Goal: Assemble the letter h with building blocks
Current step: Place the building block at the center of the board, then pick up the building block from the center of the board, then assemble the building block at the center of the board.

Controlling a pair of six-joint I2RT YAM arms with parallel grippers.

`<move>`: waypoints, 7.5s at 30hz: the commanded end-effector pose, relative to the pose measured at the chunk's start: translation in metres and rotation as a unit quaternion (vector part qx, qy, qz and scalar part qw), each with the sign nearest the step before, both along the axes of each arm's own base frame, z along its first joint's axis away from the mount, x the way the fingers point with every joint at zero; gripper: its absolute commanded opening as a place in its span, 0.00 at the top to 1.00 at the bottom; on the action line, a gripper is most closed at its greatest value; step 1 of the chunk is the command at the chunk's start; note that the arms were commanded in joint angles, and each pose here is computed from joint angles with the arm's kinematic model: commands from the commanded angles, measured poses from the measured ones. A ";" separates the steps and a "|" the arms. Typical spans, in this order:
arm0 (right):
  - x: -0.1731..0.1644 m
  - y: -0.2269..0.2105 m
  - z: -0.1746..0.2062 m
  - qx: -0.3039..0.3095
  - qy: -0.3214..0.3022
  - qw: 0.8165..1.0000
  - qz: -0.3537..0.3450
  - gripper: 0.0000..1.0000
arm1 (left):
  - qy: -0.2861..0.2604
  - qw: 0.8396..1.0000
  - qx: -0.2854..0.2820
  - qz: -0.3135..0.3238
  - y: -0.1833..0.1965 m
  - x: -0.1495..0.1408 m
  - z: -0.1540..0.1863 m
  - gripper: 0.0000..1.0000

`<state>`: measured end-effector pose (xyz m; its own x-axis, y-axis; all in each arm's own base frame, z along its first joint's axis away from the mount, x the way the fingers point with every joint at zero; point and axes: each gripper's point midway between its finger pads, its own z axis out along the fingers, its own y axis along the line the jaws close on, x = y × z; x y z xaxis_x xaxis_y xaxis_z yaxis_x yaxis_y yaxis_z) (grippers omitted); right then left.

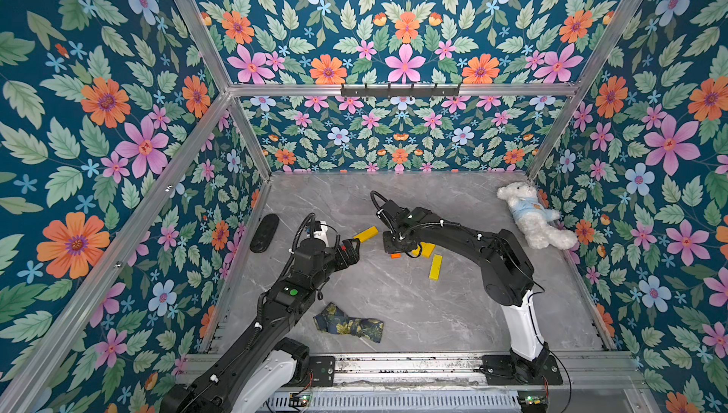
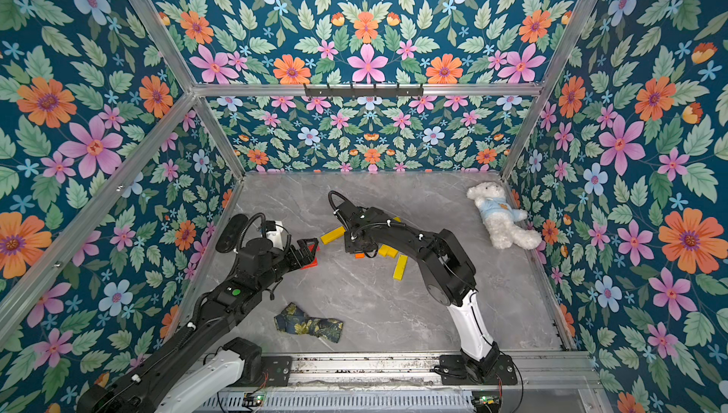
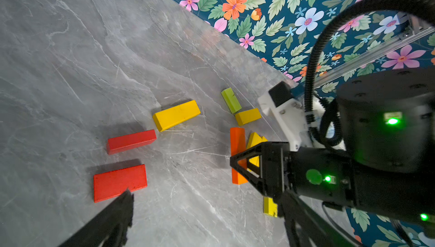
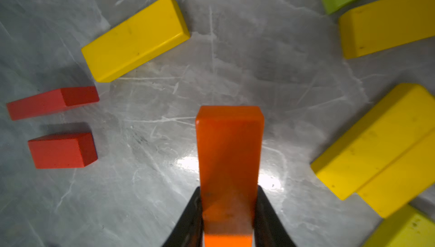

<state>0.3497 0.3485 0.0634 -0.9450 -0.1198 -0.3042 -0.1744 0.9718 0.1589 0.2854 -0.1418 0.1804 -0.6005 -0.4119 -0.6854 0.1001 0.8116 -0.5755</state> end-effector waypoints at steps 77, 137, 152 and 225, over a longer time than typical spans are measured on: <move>-0.019 0.136 0.013 0.062 -0.114 0.991 0.023 0.15 | -0.152 0.977 -0.046 0.145 0.081 -0.056 0.106 0.00; -0.028 0.153 -0.049 -0.047 -0.105 0.990 0.083 0.34 | -0.212 0.951 -0.088 0.207 0.117 -0.085 0.124 0.00; -0.022 0.154 0.024 0.003 -0.156 0.985 0.073 0.39 | -0.205 0.954 -0.088 0.201 0.112 -0.081 0.117 0.00; -0.063 0.000 -0.033 -0.040 -0.045 0.994 -0.093 0.39 | -0.183 0.963 -0.087 0.179 0.097 -0.068 0.092 0.00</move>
<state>0.2843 0.3520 0.0320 -0.9219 0.0168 -0.3870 -0.0208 0.9955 0.0928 0.2167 -0.0458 0.2663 -0.1549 -0.6675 -0.7283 0.0435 0.7319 -0.6801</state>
